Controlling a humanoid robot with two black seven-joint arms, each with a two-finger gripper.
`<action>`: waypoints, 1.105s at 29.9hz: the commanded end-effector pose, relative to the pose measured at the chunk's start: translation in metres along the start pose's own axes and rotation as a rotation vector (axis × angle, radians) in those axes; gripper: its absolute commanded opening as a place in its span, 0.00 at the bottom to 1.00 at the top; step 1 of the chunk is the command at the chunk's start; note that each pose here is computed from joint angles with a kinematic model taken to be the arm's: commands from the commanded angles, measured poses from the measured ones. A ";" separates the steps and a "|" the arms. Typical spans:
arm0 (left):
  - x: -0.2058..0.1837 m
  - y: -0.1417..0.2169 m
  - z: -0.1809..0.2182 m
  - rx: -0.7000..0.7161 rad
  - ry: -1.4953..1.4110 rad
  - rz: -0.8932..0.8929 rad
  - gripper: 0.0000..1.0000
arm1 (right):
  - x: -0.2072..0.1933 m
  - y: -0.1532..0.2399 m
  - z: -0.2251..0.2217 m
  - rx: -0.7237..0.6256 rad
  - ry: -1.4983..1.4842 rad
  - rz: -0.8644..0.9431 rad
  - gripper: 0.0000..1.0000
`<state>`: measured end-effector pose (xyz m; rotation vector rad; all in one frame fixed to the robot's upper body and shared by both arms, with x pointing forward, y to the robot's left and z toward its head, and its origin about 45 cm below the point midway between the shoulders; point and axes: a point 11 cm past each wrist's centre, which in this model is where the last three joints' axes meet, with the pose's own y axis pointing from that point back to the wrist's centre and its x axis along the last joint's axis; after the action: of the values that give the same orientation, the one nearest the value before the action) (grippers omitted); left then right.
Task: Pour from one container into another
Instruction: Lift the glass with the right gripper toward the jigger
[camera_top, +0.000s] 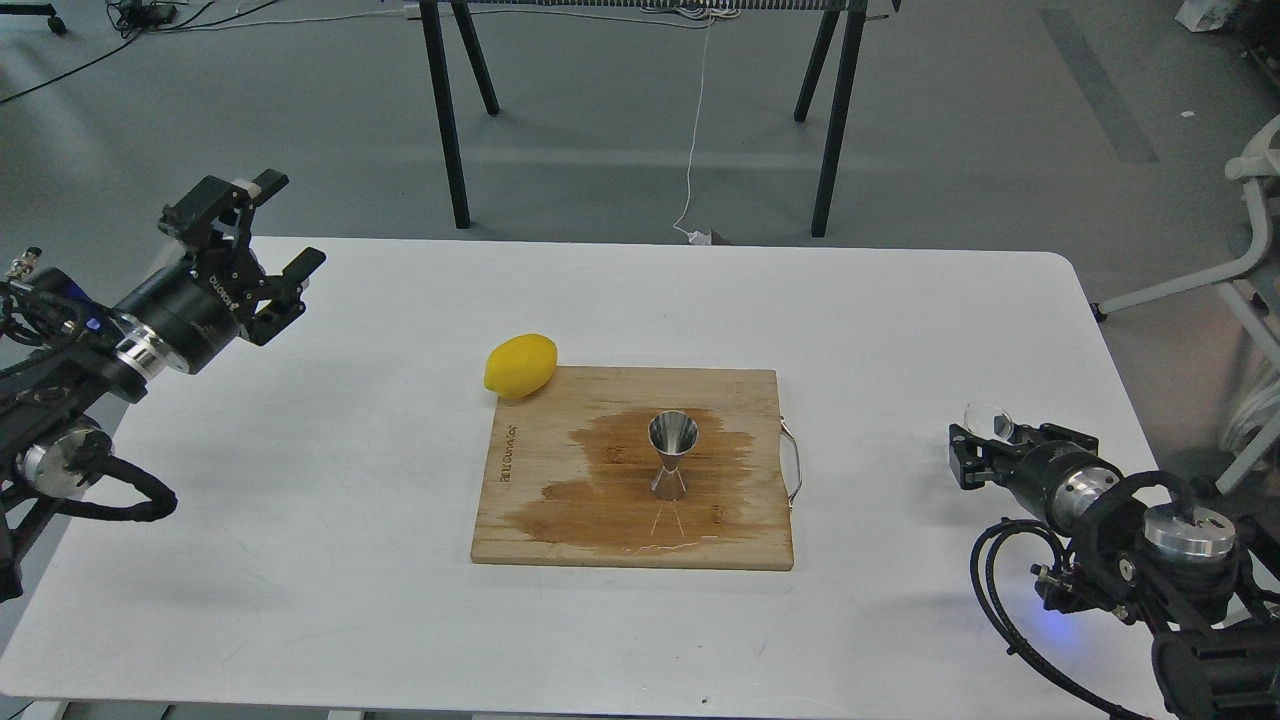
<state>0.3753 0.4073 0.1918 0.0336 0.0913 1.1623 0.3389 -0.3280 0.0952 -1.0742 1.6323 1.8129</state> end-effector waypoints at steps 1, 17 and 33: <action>0.000 0.000 0.000 0.000 0.001 -0.001 0.99 | -0.051 0.000 0.016 -0.046 0.073 -0.087 0.36; -0.007 -0.006 -0.002 -0.008 0.013 -0.012 0.99 | -0.180 -0.008 0.162 -0.307 0.891 -0.256 0.36; -0.010 -0.007 -0.004 -0.008 0.021 -0.016 0.99 | -0.153 0.019 0.231 -0.470 1.411 -0.336 0.36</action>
<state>0.3781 0.3951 0.1880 0.0128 0.1042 1.1467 0.3651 -0.0855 0.2309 -2.9564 1.3743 1.2239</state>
